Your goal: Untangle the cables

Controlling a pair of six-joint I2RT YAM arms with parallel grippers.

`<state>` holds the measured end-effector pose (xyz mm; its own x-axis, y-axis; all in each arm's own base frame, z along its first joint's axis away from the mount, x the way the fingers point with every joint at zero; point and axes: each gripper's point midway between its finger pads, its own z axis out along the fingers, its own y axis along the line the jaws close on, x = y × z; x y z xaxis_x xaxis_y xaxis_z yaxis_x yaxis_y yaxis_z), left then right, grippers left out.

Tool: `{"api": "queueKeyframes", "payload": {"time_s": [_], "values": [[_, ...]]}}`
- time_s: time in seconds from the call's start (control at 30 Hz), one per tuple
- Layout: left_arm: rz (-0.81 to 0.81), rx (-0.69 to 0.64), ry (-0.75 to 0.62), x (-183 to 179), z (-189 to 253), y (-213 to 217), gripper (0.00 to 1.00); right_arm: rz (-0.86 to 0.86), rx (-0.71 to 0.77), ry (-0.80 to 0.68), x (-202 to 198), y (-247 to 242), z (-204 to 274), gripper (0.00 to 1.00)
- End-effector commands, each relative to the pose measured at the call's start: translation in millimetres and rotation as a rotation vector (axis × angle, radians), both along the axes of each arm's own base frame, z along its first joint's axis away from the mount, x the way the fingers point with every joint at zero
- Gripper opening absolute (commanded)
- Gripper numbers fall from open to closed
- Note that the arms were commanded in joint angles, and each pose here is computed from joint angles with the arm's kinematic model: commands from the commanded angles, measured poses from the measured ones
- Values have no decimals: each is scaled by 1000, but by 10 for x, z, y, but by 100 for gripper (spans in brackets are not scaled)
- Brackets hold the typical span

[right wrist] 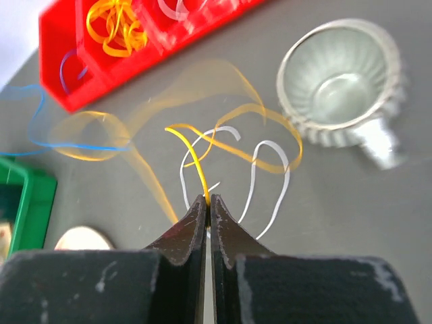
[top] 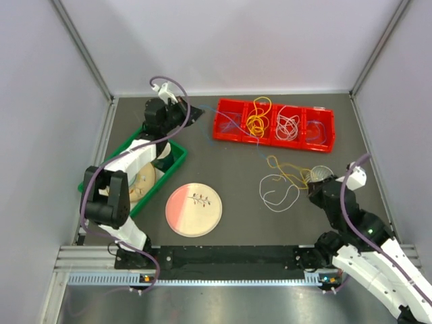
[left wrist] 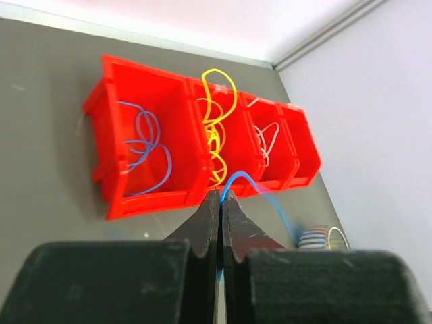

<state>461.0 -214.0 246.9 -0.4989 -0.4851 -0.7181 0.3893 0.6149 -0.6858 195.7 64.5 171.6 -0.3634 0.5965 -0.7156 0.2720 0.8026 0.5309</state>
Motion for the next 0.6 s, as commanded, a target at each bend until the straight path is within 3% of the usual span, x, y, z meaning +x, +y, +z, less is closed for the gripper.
{"api": "queueKeyframes", "payload": {"time_s": [0.0, 0.23, 0.57], "values": [[58, 5, -55, -10, 179, 274, 0, -130, -79, -30, -117, -396, 208, 0], [142, 26, -84, -80, 291, 666, 0, -183, -79, -57, -181, -538, 291, 0], [40, -50, -150, -119, 746, 418, 0, -93, -38, 16, -70, -227, 67, 0]]}}
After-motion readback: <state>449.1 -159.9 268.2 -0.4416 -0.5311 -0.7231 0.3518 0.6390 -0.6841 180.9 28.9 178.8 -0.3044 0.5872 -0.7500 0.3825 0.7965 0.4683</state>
